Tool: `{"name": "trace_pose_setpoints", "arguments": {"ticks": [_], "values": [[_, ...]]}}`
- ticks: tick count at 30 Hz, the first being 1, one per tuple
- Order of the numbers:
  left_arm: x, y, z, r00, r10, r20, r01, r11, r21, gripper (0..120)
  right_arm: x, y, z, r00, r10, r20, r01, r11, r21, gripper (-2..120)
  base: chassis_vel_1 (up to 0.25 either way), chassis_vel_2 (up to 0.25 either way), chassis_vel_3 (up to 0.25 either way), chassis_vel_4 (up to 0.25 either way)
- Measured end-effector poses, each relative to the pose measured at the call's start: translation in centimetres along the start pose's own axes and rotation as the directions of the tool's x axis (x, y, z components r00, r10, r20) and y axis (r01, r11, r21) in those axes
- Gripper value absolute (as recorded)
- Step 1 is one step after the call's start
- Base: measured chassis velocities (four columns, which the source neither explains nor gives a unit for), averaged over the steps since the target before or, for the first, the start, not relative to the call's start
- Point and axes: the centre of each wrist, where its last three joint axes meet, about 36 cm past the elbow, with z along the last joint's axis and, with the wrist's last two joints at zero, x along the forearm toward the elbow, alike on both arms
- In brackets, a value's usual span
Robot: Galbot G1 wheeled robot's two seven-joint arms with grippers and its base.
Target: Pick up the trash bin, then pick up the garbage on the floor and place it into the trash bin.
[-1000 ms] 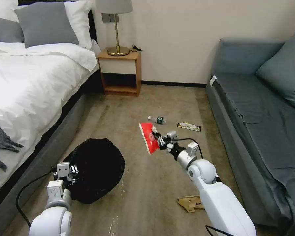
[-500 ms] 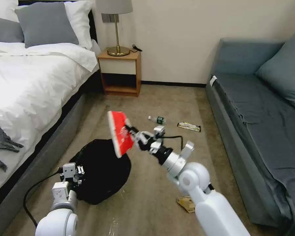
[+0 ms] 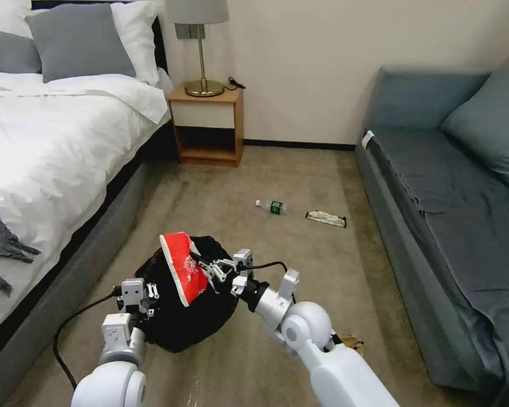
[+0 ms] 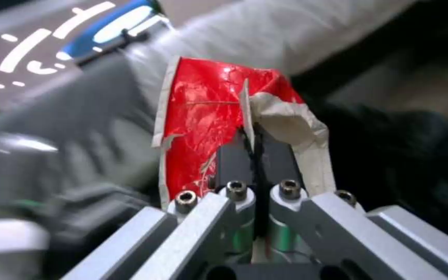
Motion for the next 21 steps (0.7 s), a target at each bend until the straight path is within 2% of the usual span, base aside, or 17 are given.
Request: {"name": "trace_pose_setpoints", "arguments": {"ticks": [3, 5, 10, 13, 17, 20, 21], "values": [[0.0, -0.1, 0.1, 1.0, 0.002, -0.002, -0.002, 1.0, 0.0, 4, -0.2, -0.8, 1.0, 0.999, 0.032, -0.015, -0.032, 0.999, 0.009, 0, 0.0, 0.0, 0.0, 0.0], [0.0, -0.1, 0.2, 1.0, 0.001, -0.002, -0.001, 1.0, -0.001, 4, -0.1, -2.3, 2.9, 0.993, 0.109, -0.044, -0.108, 0.994, 0.02, 0, 0.0, 0.0, 0.0, 0.0], [-0.3, 0.1, 0.4, 1.0, -0.002, -0.003, 0.002, 1.0, -0.003, 4, 0.4, -2.9, 4.0, 0.986, 0.151, -0.067, -0.148, 0.987, 0.059, 2, 0.0, 0.0, 0.0, 0.0], [-0.5, 0.0, 0.6, 1.0, 0.001, -0.006, -0.001, 1.0, -0.002, 4, 0.7, -2.6, 4.5, 0.984, 0.158, -0.08, -0.152, 0.986, 0.075, 16, 0.0, 0.0, 0.0, 0.0], [-0.6, 0.0, 0.7, 1.0, 0.001, -0.008, -0.001, 1.0, -0.001, 4, 0.8, -2.3, 4.6, 0.985, 0.153, -0.081, -0.147, 0.986, 0.078, 25, 0.0, 0.0, 0.0, 0.0], [-0.7, 0.3, 0.8, 1.0, -0.005, -0.007, 0.005, 1.0, -0.003, 4, 0.9, -1.8, 4.4, 0.987, 0.146, -0.074, -0.14, 0.987, 0.084, 40, 0.0, 0.0, 0.0, 0.0], [-0.7, 0.3, 0.8, 1.0, -0.005, -0.007, 0.005, 1.0, -0.003, 4, 0.9, -1.8, 4.4, 0.987, 0.146, -0.074, -0.14, 0.987, 0.084, 40, 0.0, 0.0, 0.0, 0.0]]}}
